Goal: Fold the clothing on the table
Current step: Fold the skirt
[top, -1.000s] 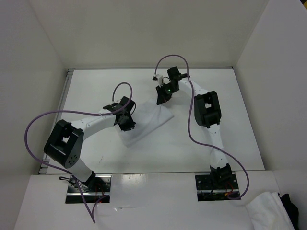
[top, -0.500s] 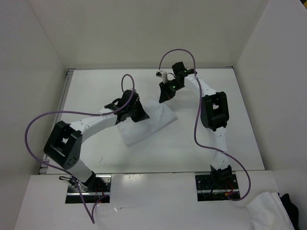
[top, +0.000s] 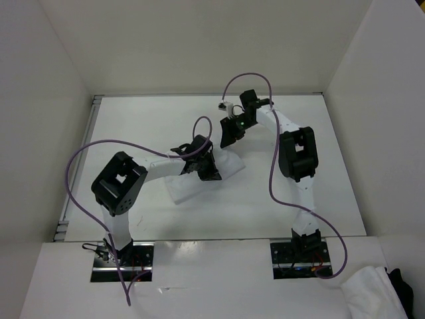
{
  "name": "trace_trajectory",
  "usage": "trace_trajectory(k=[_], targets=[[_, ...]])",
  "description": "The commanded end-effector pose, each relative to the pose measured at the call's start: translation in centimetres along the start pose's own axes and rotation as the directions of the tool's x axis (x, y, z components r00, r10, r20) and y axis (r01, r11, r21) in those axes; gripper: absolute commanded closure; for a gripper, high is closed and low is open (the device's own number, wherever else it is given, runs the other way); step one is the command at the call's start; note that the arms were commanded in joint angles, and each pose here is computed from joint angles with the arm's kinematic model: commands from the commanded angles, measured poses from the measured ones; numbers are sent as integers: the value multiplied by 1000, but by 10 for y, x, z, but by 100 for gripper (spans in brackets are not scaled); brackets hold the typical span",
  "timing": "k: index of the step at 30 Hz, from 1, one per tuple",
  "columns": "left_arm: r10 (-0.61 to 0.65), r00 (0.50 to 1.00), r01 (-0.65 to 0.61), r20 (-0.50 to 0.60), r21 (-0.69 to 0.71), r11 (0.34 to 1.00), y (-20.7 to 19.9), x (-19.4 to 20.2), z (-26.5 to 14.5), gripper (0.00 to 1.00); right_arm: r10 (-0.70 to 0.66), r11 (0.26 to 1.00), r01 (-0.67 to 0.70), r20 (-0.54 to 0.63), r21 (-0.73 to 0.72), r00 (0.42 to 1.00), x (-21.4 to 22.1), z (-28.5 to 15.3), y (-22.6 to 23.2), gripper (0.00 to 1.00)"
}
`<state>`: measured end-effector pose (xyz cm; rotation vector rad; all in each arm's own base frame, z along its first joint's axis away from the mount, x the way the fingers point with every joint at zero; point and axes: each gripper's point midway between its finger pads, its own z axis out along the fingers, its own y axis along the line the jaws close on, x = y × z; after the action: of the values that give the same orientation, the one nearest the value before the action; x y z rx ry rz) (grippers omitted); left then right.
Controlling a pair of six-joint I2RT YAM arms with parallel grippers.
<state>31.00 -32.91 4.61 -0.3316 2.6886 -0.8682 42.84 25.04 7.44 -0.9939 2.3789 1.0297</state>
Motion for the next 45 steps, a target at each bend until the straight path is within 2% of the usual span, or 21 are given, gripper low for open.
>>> trace_trajectory(k=[1, 2, 3, 6, 7, 9, 12, 16, 17, 18, 19, 20, 26, 29, 32, 35, 41, 45], targets=[[1, 1000, -1, -5, 21, 1000, -9, 0, 12, 97, -45, 998, 44, 45, 41, 998, -12, -23, 4, 36], [0, 1000, 1, -10, 14, 1000, -7, 1, 14, 97, -48, 997, 44, 68, 59, 997, -16, -37, 3, 31], [9, 1000, -9, -9, 25, 1000, -13, 2, 14, 97, -58, 997, 53, 77, 63, 995, -17, -39, 5, 21], [7, 1000, -7, -14, 18, 1000, -12, 3, 14, 97, -144, 989, 137, 139, 62, 980, -33, -63, 15, 20], [7, 1000, -7, -4, 11, 1000, -10, 1, 14, 97, -149, 988, 143, 137, 49, 979, -31, -64, 20, 15], [7, 1000, -7, -4, 11, 1000, -10, 1, 14, 97, -155, 988, 152, 122, 28, 980, -23, -65, 25, 17], [5, 1000, -5, -10, 2, 1000, -7, 3, 17, 97, -163, 987, 163, 93, 4, 982, -12, -62, 28, 24], [5, 1000, -5, -10, 2, 1000, -7, 3, 17, 97, -154, 985, 158, 49, -75, 987, 14, -56, 38, 57], [5, 1000, -5, -10, 2, 1000, -7, 3, 17, 97, -148, 983, 150, 28, -107, 989, 19, -54, 48, 74], [5, 1000, -5, -10, 2, 1000, -7, 3, 17, 97, -132, 984, 132, 5, -122, 991, 27, -47, 44, 80], [-4, 1000, 4, -10, 2, 1000, -7, 3, 17, 97, -127, 983, 122, -30, -140, 991, 34, -39, 51, 94], [-4, 1000, 4, -10, 2, 1000, -7, 3, 17, 97, -118, 983, 111, -39, -145, 992, 37, -35, 49, 99], [-2, 1000, 2, 14, 0, 1000, -12, -3, 9, 97, -38, 987, 28, -59, -160, 998, 51, -18, 40, 100], [13, 992, -22, 122, 70, 997, -42, -25, -24, 97, -25, 989, 9, -105, -145, 994, 65, -10, 37, 100], [13, 980, -32, 198, 94, 995, -49, -37, -41, 94, -2, 993, -19, -168, -119, 986, 86, -3, 33, 100], [-26, 979, 14, 203, 60, 998, -30, -48, -34, 94, 33, 996, -48, -195, -70, 980, 102, 0, 27, 100], [-61, 992, 70, 112, -85, 994, 22, -34, 10, 97, 144, 989, -131, -276, 66, 950, 137, 3, 10, 100], [-76, 987, 97, 145, -149, 984, 37, -41, 10, 100, 226, 973, -195, -311, 127, 923, 154, 2, 8, 100]])
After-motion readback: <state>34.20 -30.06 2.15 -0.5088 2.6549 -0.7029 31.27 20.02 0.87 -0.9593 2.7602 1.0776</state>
